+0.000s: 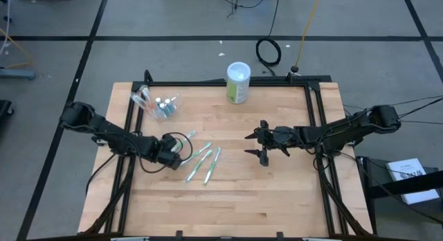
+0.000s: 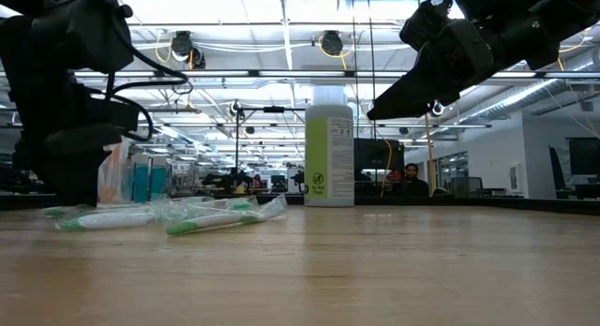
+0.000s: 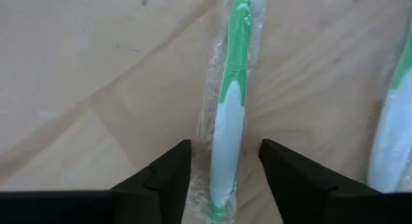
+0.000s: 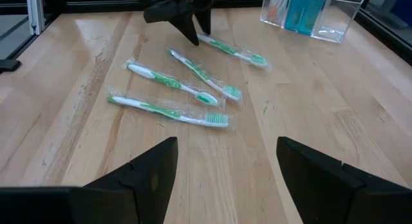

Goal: Pick & Place toothbrushing station
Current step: Put the green toothbrush into the right section of the transparent organizer

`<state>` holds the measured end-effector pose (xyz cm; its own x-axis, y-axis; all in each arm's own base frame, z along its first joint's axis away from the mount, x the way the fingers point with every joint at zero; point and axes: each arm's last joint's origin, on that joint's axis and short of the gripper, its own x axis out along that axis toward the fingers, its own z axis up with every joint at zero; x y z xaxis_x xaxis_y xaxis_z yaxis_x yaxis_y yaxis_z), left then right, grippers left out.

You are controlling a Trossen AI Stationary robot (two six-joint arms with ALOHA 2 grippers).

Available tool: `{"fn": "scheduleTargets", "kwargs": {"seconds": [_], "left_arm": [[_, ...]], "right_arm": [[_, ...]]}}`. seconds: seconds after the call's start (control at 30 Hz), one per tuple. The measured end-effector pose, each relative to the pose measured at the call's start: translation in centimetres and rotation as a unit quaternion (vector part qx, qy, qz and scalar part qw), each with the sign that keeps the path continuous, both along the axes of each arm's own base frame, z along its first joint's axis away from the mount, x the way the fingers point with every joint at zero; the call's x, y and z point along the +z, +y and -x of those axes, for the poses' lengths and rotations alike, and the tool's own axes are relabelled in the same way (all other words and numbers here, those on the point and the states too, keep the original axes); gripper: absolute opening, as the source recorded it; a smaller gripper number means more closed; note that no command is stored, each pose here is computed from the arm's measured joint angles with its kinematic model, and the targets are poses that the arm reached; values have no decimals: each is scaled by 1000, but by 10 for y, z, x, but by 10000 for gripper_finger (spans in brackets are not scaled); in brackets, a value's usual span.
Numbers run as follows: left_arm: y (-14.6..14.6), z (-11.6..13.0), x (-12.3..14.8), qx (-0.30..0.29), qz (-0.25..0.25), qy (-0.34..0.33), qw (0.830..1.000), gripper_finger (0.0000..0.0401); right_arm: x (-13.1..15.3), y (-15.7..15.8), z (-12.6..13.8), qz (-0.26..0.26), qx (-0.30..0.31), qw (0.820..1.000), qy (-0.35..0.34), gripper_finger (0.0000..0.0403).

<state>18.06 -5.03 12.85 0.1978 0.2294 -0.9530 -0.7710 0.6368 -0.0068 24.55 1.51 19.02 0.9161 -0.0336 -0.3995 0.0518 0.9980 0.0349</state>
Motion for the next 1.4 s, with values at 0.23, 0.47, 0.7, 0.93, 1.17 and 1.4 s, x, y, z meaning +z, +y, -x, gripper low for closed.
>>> {"fn": "scheduleTargets", "kwargs": {"seconds": [0.23, 0.47, 0.7, 0.93, 1.17, 1.4], "left_arm": [[-2, -4, 0, 2, 11, -19, 1000, 94], [0, -6, 1, 10, -4, -36, 999, 36], [-1, -6, 1, 42, 33, -36, 998, 92], [0, -10, 5, 25, 53, -31, 998, 193], [9, -31, 42, -3, 33, -92, 995, 228], [32, -48, 63, 4, -27, -119, 992, 229]], "right_arm": [[0, 0, 0, -1, 0, 1000, 0, 256], [0, 0, 0, -1, -1, 1000, 0, 256], [0, 0, 0, -1, -1, 1000, 0, 256], [0, 0, 0, -1, -1, 1000, 0, 256], [1, 0, -1, -2, -1, 1000, -8, 256], [1, 0, -1, -2, -1, 1000, -8, 256]]}}
